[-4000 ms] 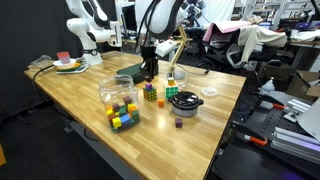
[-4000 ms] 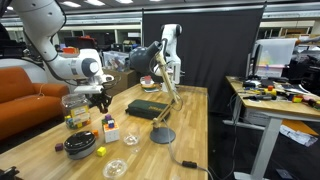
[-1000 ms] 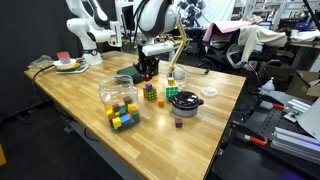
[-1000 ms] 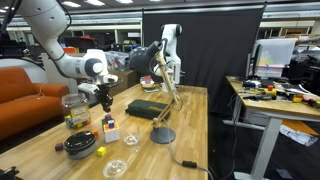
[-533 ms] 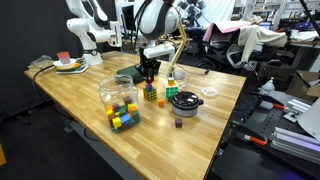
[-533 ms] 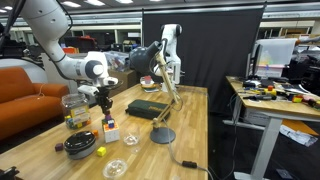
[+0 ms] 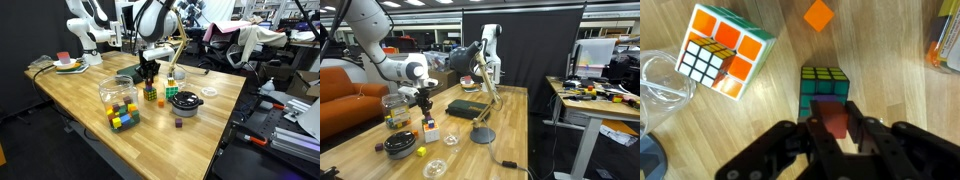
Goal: Pick up the small square box and put them on top of the big square box
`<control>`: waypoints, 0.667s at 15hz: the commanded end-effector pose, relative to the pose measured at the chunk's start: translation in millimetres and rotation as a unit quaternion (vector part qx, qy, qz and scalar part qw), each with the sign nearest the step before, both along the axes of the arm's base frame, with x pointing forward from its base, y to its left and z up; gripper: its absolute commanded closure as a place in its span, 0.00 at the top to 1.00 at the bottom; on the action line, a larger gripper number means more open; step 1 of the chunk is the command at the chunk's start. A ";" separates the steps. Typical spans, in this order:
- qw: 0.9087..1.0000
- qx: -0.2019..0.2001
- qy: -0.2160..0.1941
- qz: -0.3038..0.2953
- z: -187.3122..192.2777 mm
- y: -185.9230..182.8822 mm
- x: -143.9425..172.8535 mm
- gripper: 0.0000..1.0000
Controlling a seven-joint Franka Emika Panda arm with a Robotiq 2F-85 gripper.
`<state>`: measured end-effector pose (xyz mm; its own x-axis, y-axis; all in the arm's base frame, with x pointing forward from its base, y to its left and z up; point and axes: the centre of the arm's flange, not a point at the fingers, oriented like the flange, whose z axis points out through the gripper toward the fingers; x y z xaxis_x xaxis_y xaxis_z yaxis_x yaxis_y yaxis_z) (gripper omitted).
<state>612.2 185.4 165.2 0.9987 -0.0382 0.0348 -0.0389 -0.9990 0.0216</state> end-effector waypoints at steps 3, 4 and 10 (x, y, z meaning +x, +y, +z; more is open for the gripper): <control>1.000 0.005 0.010 -0.006 -0.9 1.9 6.8 0.07; 1.000 0.005 0.011 -0.006 -1.2 1.6 7.3 0.07; 1.000 0.007 0.015 -0.009 0.2 0.7 7.7 0.66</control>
